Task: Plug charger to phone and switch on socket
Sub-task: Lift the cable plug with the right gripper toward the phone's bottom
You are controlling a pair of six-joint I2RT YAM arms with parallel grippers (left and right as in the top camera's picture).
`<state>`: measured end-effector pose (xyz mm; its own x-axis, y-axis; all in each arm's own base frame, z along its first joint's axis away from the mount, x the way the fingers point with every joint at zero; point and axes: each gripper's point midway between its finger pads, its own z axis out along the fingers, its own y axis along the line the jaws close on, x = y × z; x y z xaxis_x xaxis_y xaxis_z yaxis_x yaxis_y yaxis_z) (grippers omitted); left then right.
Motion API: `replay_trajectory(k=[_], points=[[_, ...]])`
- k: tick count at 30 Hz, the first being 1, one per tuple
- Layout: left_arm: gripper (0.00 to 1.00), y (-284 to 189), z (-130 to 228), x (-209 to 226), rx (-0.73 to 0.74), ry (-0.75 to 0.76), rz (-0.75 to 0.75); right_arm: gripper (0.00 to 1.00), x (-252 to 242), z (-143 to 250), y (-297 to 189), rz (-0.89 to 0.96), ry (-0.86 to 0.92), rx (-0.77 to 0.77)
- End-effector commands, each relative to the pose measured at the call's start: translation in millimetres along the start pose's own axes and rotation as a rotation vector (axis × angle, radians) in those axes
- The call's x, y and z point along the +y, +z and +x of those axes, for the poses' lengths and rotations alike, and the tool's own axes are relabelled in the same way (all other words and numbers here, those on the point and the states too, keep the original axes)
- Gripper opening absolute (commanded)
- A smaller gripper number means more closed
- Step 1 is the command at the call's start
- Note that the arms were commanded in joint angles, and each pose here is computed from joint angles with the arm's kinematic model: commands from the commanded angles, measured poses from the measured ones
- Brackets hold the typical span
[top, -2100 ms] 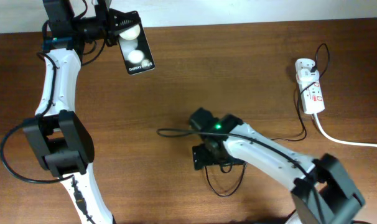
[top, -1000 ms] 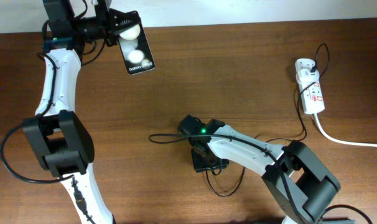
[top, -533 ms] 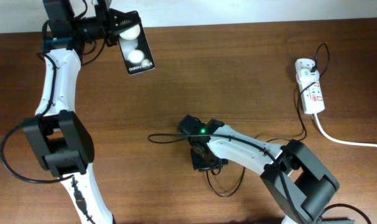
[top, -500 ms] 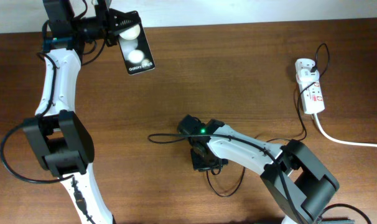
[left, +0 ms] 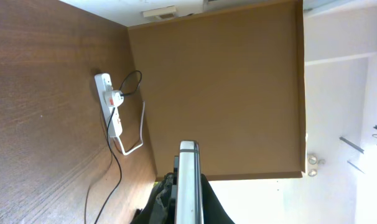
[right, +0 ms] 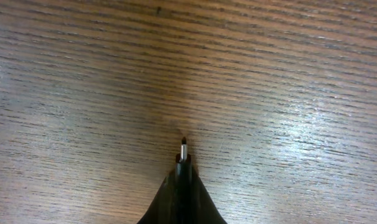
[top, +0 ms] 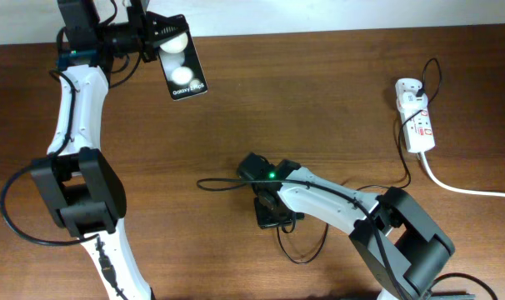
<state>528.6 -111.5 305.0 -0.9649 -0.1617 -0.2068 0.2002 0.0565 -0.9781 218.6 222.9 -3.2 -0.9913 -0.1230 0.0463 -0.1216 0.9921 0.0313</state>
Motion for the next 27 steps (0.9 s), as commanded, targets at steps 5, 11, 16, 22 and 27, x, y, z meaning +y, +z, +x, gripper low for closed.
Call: replay_trajectory(k=[5,11,16,22,27], points=[[0.0,-1.3,4.1,-25.8,0.008,0.067,0.009,0.04,47.0,-15.1,-52.0,-0.44,-0.098,0.112],[0.0,-1.9,1.5,-24.4,-0.007,0.062,0.0,0.04,75.7,-44.5,-155.2,-1.197,-0.33,0.013],[0.0,-1.7,-0.8,-23.1,-0.02,0.045,-0.008,0.04,87.2,-50.2,-204.8,-1.46,-0.538,-0.114],[0.0,1.4,-2.8,-21.5,-0.032,0.045,-0.018,0.04,94.9,-71.8,-224.7,-1.476,-0.609,-0.223],[0.0,16.6,3.3,-23.2,-0.003,0.047,-0.011,0.04,104.7,-110.8,-258.2,-1.456,-0.512,-0.36]])
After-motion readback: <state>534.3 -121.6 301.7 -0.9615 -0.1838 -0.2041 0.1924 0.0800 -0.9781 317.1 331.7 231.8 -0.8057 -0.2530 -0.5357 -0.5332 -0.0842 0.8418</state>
